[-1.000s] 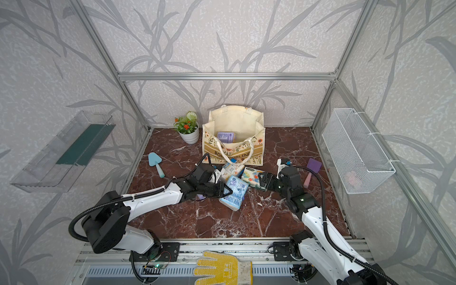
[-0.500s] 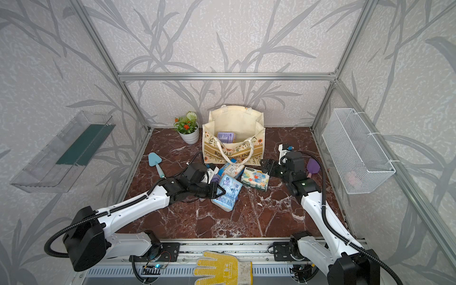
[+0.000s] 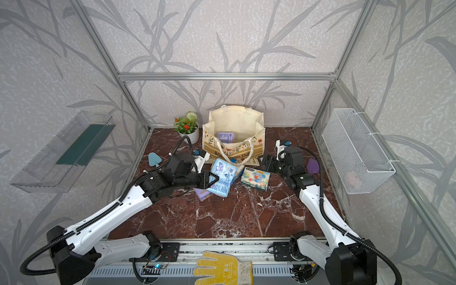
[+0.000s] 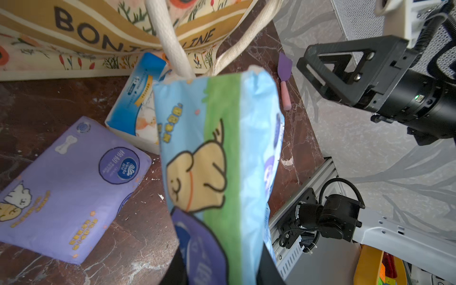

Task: Put tissues into the canvas bag
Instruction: Pick up the pack of facial tissues from the center of the board, then place the pack of facial tissues in the canvas bag.

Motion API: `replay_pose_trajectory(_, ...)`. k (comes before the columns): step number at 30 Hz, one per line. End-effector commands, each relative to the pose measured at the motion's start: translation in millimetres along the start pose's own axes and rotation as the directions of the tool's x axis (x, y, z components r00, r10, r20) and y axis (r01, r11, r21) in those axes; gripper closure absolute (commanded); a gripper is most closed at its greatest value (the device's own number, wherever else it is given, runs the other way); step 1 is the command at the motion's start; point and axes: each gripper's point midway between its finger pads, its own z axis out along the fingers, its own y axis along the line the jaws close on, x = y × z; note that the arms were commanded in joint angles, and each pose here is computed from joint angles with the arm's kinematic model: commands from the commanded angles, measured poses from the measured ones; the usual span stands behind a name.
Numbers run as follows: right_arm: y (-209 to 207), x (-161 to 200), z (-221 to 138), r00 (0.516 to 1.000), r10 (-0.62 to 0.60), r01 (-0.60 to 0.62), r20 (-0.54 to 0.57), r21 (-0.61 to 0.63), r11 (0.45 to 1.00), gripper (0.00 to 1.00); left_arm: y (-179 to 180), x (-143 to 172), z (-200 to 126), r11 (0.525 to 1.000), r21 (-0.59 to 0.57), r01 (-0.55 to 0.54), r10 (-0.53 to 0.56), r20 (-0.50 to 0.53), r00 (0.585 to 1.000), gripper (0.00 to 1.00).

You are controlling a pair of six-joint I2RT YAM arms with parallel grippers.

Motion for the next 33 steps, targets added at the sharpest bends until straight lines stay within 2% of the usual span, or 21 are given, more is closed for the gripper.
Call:
replay_pose_trajectory(1, 15, -16, -5, 0.999, -0.038, 0.038, 0.021, -0.044, 0.998, 0.15, -11, -30, -23, 0.998, 0.005, -0.055, 0.054, 0.082, 0.995, 0.80)
replay_pose_trajectory(5, 15, -23, -7, 0.997, -0.054, 0.056, 0.046, -0.034, 0.998, 0.15, -17, -75, -44, 0.992, -0.031, -0.122, 0.125, 0.211, 0.969, 0.80)
replay_pose_trajectory(8, 16, -23, -5, 0.998, -0.051, 0.053, 0.048, -0.042, 0.998, 0.15, -38, -112, -61, 0.982, -0.012, -0.189, 0.184, 0.297, 0.937, 0.80)
replay_pose_trajectory(13, 14, -25, -1, 0.996, -0.065, 0.067, 0.057, -0.034, 0.997, 0.15, -55, -167, -65, 0.960, -0.048, -0.276, 0.274, 0.363, 0.890, 0.80)
replay_pose_trajectory(18, 20, -44, -2, 0.990, -0.090, 0.095, 0.105, -0.038, 0.995, 0.15, -66, -214, -32, 0.951, -0.015, -0.307, 0.296, 0.319, 0.900, 0.81)
replay_pose_trajectory(23, 25, -66, -2, 0.982, -0.125, 0.128, 0.140, -0.010, 0.992, 0.15, -54, -251, 17, 0.957, -0.047, -0.286, 0.288, 0.260, 0.922, 0.83)
replay_pose_trajectory(27, 24, -83, 2, 0.978, -0.157, 0.153, 0.137, 0.040, 0.987, 0.15, -37, -266, 50, 0.967, -0.062, -0.249, 0.256, 0.225, 0.940, 0.84)
replay_pose_trajectory(33, 29, -113, 13, 0.967, -0.227, 0.217, 0.113, 0.092, 0.972, 0.17, -12, -259, 98, 0.982, -0.055, -0.178, 0.185, 0.169, 0.968, 0.84)
